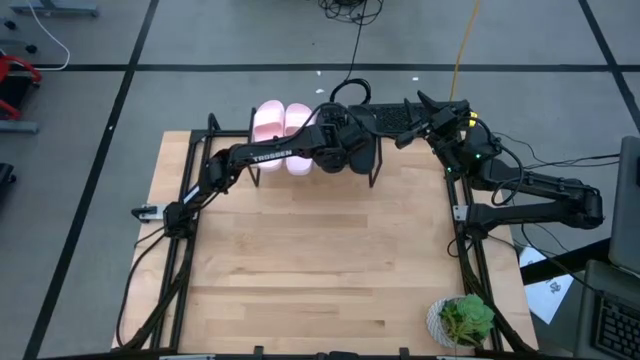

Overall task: Pick and place slides into the shelf
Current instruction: Put the black slide on the shelf, then return to Home Position

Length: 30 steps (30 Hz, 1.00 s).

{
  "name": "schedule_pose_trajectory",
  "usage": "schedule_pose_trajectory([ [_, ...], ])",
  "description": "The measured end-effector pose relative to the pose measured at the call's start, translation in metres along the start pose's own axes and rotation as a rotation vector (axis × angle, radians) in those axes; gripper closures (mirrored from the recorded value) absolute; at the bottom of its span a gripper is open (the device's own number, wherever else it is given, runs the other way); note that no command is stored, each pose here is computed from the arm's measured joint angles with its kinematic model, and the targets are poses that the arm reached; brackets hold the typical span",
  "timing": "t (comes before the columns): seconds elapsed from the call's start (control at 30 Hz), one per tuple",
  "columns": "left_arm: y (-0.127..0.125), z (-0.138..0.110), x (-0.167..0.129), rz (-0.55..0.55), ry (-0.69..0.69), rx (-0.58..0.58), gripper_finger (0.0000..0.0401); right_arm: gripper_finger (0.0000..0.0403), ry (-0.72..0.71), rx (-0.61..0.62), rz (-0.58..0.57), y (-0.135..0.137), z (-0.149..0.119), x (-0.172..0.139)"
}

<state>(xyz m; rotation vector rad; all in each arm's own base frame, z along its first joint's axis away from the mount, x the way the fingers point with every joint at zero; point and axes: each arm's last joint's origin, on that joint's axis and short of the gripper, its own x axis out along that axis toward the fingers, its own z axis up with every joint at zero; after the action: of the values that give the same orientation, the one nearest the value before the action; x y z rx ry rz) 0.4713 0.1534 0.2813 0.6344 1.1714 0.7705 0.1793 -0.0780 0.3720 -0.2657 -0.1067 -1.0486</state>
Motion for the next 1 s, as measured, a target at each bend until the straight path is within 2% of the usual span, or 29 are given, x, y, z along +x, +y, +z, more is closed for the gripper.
schedule_pose_trajectory([
  [0.3, -0.002, 0.002, -0.004, 0.005, -0.008, 0.075, 0.0264, 0.0248, 0.001, 0.000, -0.001, 0.000, 0.000, 0.000],
  [0.57, -0.002, 0.002, -0.005, 0.036, 0.008, 0.084, 0.0265, 0.0248, 0.002, 0.000, -0.001, 0.000, 0.000, 0.000],
  [1.0, 0.017, 0.004, -0.033, 0.043, -0.070, 0.020, 0.0265, 0.0248, 0.018, -0.012, 0.005, 0.001, -0.002, 0.000],
])
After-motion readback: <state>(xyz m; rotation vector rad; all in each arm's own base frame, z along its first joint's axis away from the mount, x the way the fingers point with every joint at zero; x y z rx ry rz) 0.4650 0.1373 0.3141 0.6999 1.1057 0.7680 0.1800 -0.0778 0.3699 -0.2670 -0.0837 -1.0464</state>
